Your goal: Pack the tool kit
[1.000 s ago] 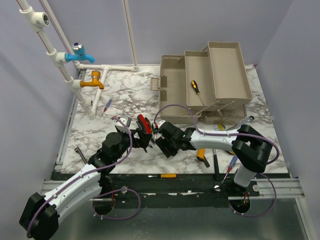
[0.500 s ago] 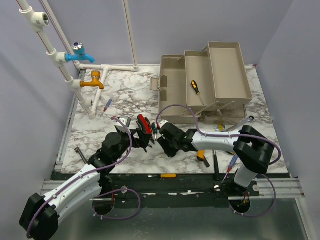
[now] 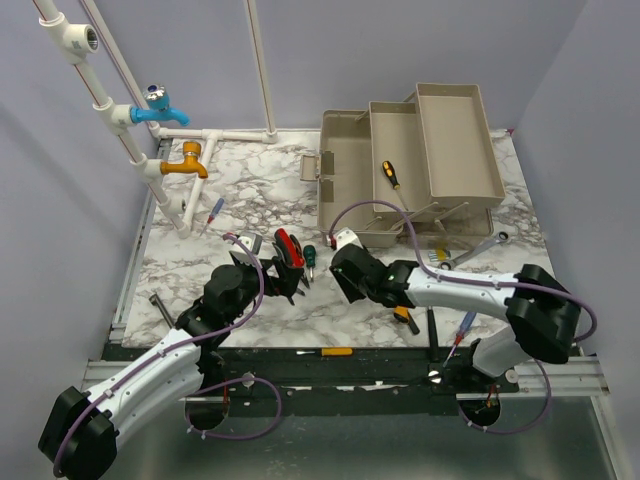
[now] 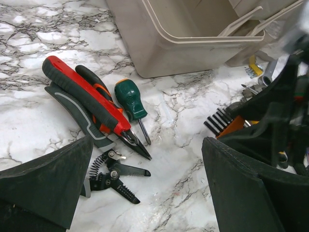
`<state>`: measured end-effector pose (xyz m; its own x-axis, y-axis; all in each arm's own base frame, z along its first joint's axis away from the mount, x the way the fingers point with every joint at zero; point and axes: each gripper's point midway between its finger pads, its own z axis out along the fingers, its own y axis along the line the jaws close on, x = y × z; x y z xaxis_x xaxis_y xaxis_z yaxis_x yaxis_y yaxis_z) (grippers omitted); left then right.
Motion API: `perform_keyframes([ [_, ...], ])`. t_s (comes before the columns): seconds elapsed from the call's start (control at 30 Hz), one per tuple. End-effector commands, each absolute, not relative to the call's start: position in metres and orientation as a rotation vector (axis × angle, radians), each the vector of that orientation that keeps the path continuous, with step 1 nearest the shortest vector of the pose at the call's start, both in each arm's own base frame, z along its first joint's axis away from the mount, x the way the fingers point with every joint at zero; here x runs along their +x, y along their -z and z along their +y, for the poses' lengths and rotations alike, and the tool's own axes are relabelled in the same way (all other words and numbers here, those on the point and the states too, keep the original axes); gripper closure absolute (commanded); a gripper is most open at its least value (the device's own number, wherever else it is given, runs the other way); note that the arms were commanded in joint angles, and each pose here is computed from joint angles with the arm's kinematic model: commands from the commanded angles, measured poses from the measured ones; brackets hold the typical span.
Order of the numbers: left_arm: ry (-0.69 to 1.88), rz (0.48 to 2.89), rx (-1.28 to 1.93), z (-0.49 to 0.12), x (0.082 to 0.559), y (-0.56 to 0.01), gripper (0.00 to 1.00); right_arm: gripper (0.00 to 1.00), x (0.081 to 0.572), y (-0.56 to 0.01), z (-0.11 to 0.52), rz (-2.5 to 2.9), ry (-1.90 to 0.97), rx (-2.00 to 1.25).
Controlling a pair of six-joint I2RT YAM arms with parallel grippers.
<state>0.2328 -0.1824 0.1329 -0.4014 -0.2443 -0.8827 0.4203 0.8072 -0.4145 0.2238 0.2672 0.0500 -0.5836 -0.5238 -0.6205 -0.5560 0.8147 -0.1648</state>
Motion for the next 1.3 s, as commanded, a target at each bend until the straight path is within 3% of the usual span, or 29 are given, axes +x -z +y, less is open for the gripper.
perform_keyframes([
  [0.0, 0.709, 1.844, 0.137, -0.181, 0.233, -0.133, 0.01, 0.99, 0.238, -0.088, 0.264, 2.204, -0.060, -0.719],
  [0.37, 0.711, 1.845, 0.136, -0.181, 0.232, -0.133, 0.01, 0.99, 0.252, -0.132, 0.258, 2.152, -0.016, -0.570],
  [0.43, 0.710, 1.843, 0.136, -0.180, 0.232, -0.134, 0.02, 0.95, 0.247, -0.131, 0.265, 2.175, -0.059, -0.606],
  [0.47, 0.710, 1.843, 0.135, -0.180, 0.232, -0.133, 0.02, 0.82, 0.244, -0.128, 0.269, 2.196, -0.079, -0.613],
  [0.53, 0.711, 1.843, 0.136, -0.180, 0.232, -0.133, 0.01, 0.37, 0.238, -0.120, 0.274, 2.245, -0.119, -0.621],
  [0.6, 0.713, 1.844, 0.139, -0.181, 0.232, -0.133, 0.02, 0.25, 0.233, -0.110, 0.277, 2.297, -0.151, -0.610],
  [0.77, 0.754, 1.844, 0.189, -0.189, 0.227, -0.133, 0.02, 0.16, 0.237, -0.086, 0.266, 2.413, -0.196, -0.466],
  [0.93, 0.983, 1.919, 0.297, -0.227, 0.210, -0.124, 0.04, 0.19, 0.241, -0.078, 0.262, 2.439, -0.488, -0.300],
  [1.27, 1.150, 2.180, 0.115, -0.266, 0.215, -0.099, 0.42, 0.29, 0.245, -0.067, 0.276, 2.425, -0.790, -0.204],
])
